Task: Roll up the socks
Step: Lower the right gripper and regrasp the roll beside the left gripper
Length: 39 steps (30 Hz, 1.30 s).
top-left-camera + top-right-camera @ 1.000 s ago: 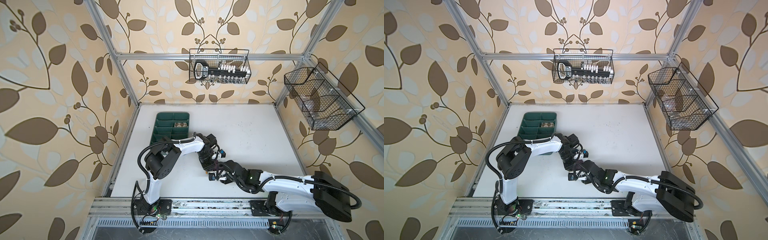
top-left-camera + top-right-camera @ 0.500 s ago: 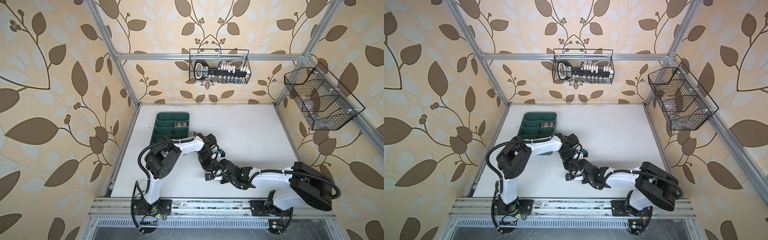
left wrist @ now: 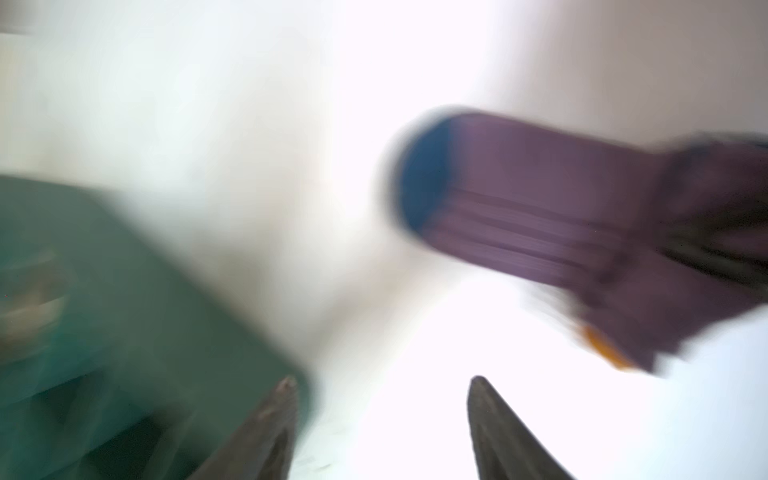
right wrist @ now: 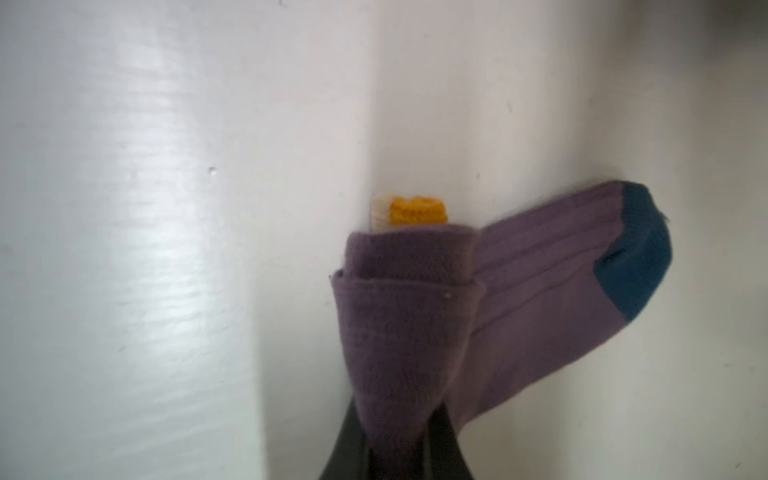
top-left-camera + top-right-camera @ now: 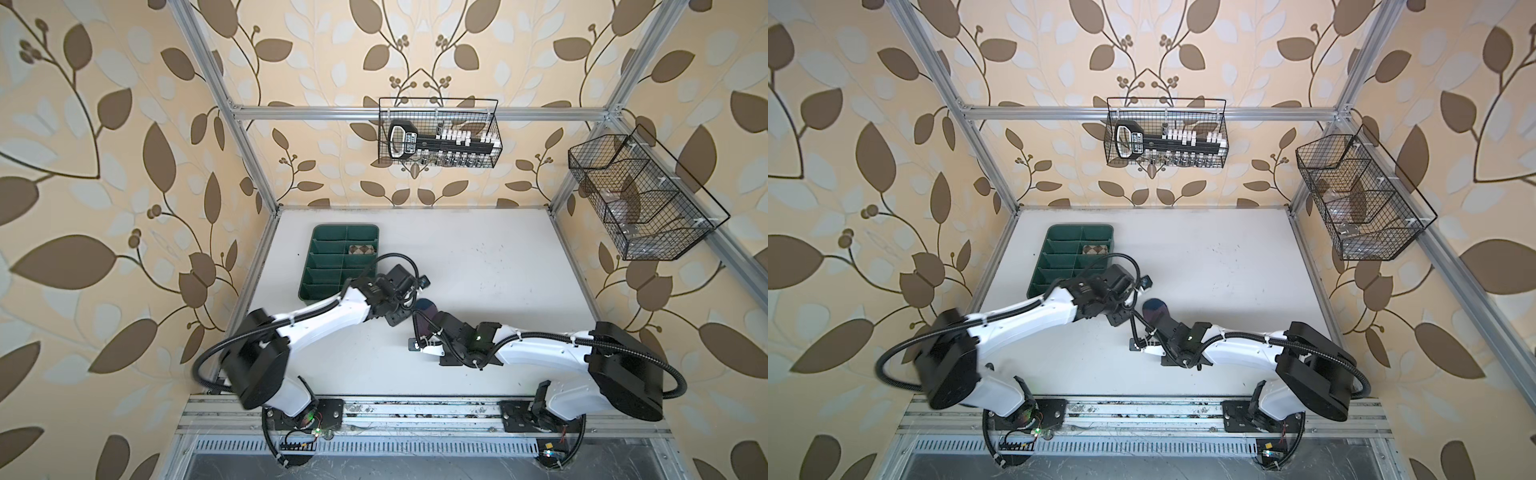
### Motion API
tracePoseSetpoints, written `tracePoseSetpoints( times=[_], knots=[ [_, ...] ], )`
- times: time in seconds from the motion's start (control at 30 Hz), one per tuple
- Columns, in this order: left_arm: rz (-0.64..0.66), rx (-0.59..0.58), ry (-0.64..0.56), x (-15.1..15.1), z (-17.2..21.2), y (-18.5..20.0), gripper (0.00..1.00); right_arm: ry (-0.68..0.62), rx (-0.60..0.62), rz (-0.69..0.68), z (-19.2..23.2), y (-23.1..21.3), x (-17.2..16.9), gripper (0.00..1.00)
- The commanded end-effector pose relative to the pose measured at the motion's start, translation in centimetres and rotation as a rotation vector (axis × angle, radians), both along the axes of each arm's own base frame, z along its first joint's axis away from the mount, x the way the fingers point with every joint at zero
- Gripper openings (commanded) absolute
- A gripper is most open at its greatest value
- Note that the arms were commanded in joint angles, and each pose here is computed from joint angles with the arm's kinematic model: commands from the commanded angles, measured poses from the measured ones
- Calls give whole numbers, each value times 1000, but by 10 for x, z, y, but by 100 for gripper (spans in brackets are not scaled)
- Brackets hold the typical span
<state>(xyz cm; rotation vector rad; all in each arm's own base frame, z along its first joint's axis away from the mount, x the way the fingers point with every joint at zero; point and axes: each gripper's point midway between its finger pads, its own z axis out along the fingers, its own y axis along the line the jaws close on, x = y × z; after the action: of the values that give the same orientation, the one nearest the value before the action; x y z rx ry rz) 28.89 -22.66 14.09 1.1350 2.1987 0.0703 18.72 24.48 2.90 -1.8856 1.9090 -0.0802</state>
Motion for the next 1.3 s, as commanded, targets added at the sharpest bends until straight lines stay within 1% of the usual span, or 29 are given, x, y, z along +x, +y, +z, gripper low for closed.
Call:
tracePoseSetpoints(
  times=[0.0,0.03,0.07,0.17,0.23,0.3,0.37,0.43,0.5,0.6,0.67,0.8,0.9,0.93,0.97,1.0,1.07,1.2,1.23,1.27],
  knots=[
    [182,-93,-354,23,91,41,71,199,-46,-37,-7,-16,-31,0],
    [167,-122,-371,15,102,45,71,221,-39,-42,-5,-14,-32,0],
    [124,-154,-371,3,111,46,71,249,-33,-62,-4,-13,-31,0],
    [-102,-233,-319,-43,122,38,68,350,-32,-92,0,-8,-29,0],
    [-288,-244,-277,-77,118,31,67,420,-31,-104,2,-4,-26,0],
    [-403,-219,-239,-101,113,30,68,488,-30,-114,4,0,-22,0],
    [-454,-141,-208,-111,102,30,69,538,-36,-122,3,4,-17,0],
    [-501,-7,-200,-115,85,27,70,587,-50,-120,1,6,-12,0],
    [-549,152,-227,-115,62,17,73,627,-74,-128,-5,6,-3,0],
    [-616,286,-245,-116,26,-7,77,676,-73,-136,-14,5,8,0],
    [-638,308,-229,-116,3,-22,79,695,-68,-134,-20,4,14,0],
    [-661,258,-230,-114,-32,-52,81,726,-53,-133,-28,0,19,0],
    [-617,237,-229,-105,-47,-66,82,744,-37,-136,-32,-1,21,0],
    [-602,237,-229,-102,-52,-70,84,746,-31,-134,-32,-2,21,0],
    [-589,230,-232,-100,-55,-74,98,747,-26,-135,-33,-2,21,0],
    [-582,219,-228,-99,-58,-77,99,746,-20,-135,-34,-3,22,0],
    [-583,204,-198,-100,-70,-85,98,740,-13,-139,-34,-4,24,0],
    [-546,179,-191,-94,-81,-96,94,741,-2,-138,-35,-3,25,0],
    [-541,182,-187,-93,-85,-97,91,743,0,-138,-35,-3,25,0],
    [-536,185,-181,-92,-88,-99,86,744,2,-138,-36,-3,25,1]
  ],
)
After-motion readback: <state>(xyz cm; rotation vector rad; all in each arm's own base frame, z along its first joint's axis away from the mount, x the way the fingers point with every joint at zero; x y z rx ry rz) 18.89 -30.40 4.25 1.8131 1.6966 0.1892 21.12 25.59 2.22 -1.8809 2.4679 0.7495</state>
